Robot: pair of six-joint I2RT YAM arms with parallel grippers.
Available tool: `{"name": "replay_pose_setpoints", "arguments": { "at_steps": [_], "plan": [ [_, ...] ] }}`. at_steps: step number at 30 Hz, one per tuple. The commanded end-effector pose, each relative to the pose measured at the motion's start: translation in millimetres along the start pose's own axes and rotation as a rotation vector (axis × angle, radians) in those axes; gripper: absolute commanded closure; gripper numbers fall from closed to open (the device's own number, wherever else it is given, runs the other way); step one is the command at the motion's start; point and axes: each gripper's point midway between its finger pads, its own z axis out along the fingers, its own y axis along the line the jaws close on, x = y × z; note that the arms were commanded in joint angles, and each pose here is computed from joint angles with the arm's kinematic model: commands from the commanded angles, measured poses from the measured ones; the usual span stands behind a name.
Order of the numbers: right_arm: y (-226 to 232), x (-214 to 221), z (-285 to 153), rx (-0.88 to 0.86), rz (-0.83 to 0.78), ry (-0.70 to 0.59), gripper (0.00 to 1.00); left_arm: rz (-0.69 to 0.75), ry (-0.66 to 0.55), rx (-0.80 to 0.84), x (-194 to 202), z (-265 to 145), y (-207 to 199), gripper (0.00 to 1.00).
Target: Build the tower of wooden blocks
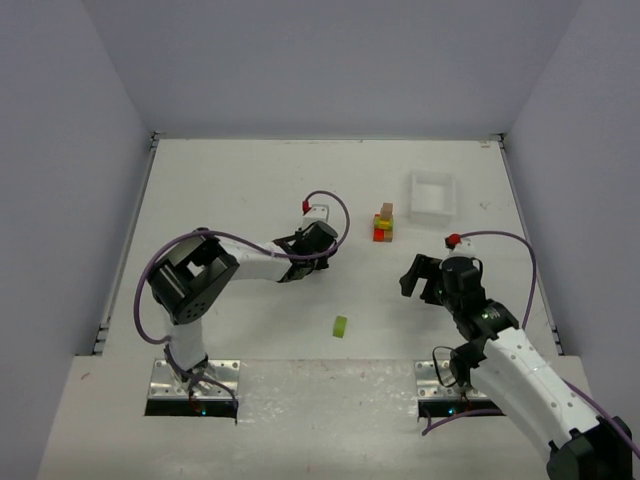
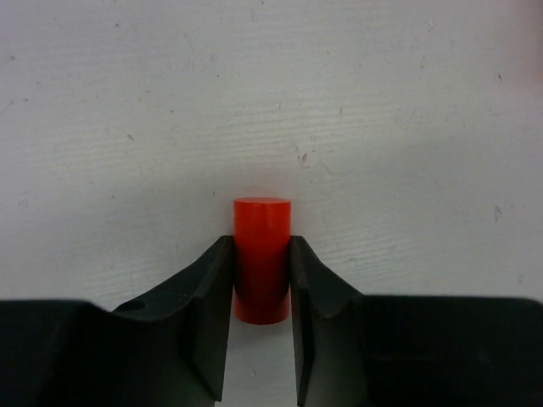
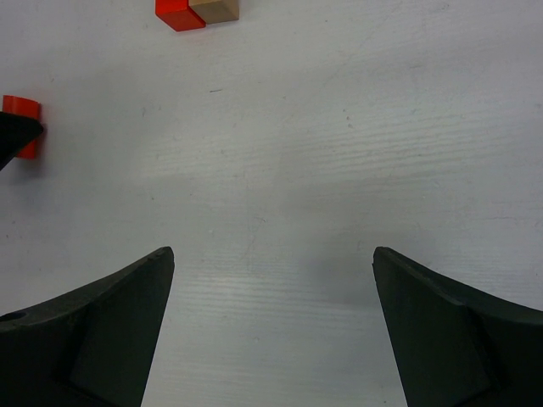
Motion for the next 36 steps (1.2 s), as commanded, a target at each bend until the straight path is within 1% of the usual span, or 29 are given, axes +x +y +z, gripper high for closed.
{"name": "replay_pose_setpoints", "arguments": {
  "at_steps": [1,2,4,6,9,11,12,14,16,17,19,22,23,25,27,30,33,36],
  "plan": [
    [6.4,-9.8,1.1,-0.025,0.021,-0.04,0.01,-0.015,-0.006,-0.022,-3.1,6.1,-1.7,0.83],
    [6.5,-9.0,1.2,-0.026,0.021,-0.037,0.01,-0.013,-0.001,-0.025,-0.6,6.1,-0.4,0.91],
    [7.3,-8.5,1.4,-0.031,0.021,-0.036,0.01,-0.006,0.0,-0.032,2.5,3.3,3.2,0.99],
    [9.2,-8.8,1.1,-0.042,0.016,-0.034,0.01,0.004,-0.015,-0.023,-2.1,-1.2,3.4,1.0],
    [22.8,-7.5,-1.6,-0.119,-0.004,-0.019,0.01,0.073,-0.039,0.012,-0.8,-12.4,7.6,1.0],
    [36.2,-8.1,-4.6,-0.199,-0.033,-0.017,0.01,0.093,-0.116,0.164,-17.5,-34.2,-10.8,1.0],
    [44.8,-5.4,-7.5,-0.253,-0.045,-0.002,0.01,0.129,-0.155,0.272,-19.2,-50.2,-19.5,1.0],
    [56.6,-7.2,-12.0,-0.319,-0.054,-0.004,0.01,0.24,-0.178,0.418,0.4,-71.7,-21.6,1.0],
    [71.5,-7.3,-19.4,-0.403,-0.06,0.01,0.01,0.302,-0.252,0.65,5.1,-113.1,-39.8,1.0],
    [78.0,-9.3,-23.5,-0.438,-0.063,0.011,0.01,0.341,-0.285,0.716,6.0,-126.7,-43.9,0.98],
    [99.0,-9.8,-35.3,-0.559,-0.051,0.03,0.01,0.402,-0.347,0.889,6.8,-163.2,-57.8,0.95],
    [126.3,-11.4,-52.7,-0.73,-0.034,0.056,0.01,0.468,-0.361,1.043,21.3,-190.4,-65.1,0.95],
    [133.9,-16.2,-56.3,-0.772,-0.022,0.044,0.01,0.48,-0.365,1.078,22.6,-197.0,-67.6,0.95],
    [145.3,-18.2,-63.7,-0.844,0.013,0.051,0.01,0.491,-0.361,1.114,24.8,-202.9,-70.5,0.96],
    [152.3,-16.5,-67.1,-0.879,0.038,0.073,0.01,0.497,-0.355,1.133,25.0,-206.3,-73.4,0.96],
    [167.3,-9.5,-72.4,-0.918,0.026,0.118,0.01,0.518,-0.362,1.16,25.5,-210.9,-76.9,0.96],
    [184.3,-7.4,-72.3,-0.904,-0.028,0.109,0.01,0.534,-0.378,1.16,22.3,-212.4,-78.4,0.96],
    [197.2,0.2,-71.1,-0.886,-0.055,0.128,0.02,0.526,-0.378,1.146,17.6,-212.0,-79.1,0.96]
  ]
}}
